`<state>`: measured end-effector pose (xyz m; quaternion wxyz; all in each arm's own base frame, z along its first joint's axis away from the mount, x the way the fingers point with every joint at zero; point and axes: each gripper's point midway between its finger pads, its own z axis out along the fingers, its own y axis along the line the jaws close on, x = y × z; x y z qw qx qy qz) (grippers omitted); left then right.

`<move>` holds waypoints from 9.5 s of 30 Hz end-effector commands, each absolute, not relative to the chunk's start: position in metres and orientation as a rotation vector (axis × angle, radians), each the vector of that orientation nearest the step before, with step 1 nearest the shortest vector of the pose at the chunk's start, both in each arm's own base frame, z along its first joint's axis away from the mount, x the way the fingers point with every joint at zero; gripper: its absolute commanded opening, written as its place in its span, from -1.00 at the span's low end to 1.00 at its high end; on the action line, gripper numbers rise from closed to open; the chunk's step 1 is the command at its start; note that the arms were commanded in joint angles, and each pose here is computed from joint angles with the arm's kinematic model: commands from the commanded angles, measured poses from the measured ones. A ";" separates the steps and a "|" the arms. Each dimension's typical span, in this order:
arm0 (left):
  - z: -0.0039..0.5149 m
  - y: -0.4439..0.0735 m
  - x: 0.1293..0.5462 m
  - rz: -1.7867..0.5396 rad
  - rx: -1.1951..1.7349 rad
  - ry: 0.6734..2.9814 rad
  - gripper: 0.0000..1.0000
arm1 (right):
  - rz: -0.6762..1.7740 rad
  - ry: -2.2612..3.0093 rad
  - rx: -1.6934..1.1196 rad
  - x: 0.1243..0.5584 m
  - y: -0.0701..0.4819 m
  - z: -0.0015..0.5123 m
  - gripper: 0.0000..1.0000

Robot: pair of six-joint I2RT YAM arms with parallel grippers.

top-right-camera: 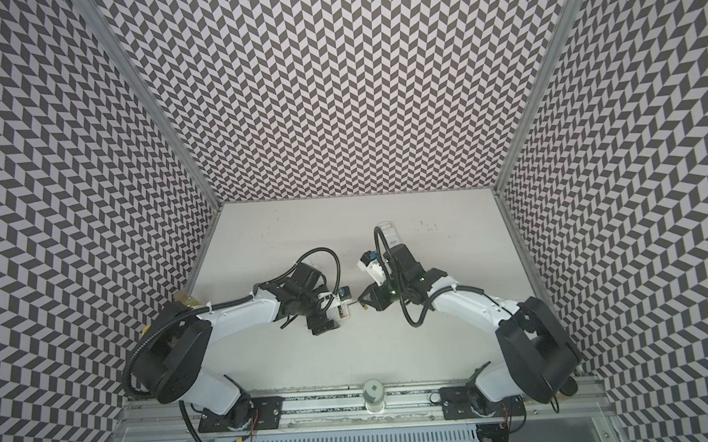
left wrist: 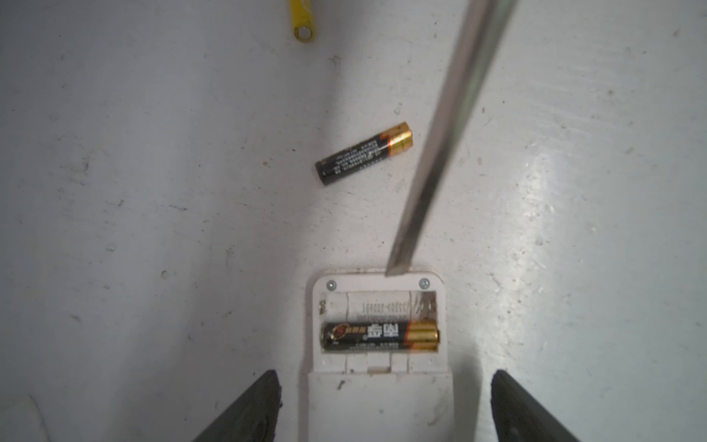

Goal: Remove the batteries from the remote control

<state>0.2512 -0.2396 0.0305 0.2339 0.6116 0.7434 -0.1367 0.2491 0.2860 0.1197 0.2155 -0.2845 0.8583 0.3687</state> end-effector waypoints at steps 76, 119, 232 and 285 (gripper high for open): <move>0.015 -0.258 0.231 -0.364 1.843 1.975 -0.18 | 1.798 2.307 -0.552 0.240 0.297 0.082 -1.00; 0.019 -0.259 0.228 -0.381 1.840 1.970 -0.26 | 1.686 2.465 -0.617 0.230 0.314 0.044 -1.00; 0.200 -0.085 0.363 -0.269 0.400 1.943 0.99 | 0.467 1.945 0.265 0.337 0.071 0.128 -0.09; 0.158 -0.032 0.374 -0.075 0.204 1.569 0.99 | -0.155 1.540 0.064 0.324 0.004 0.186 0.99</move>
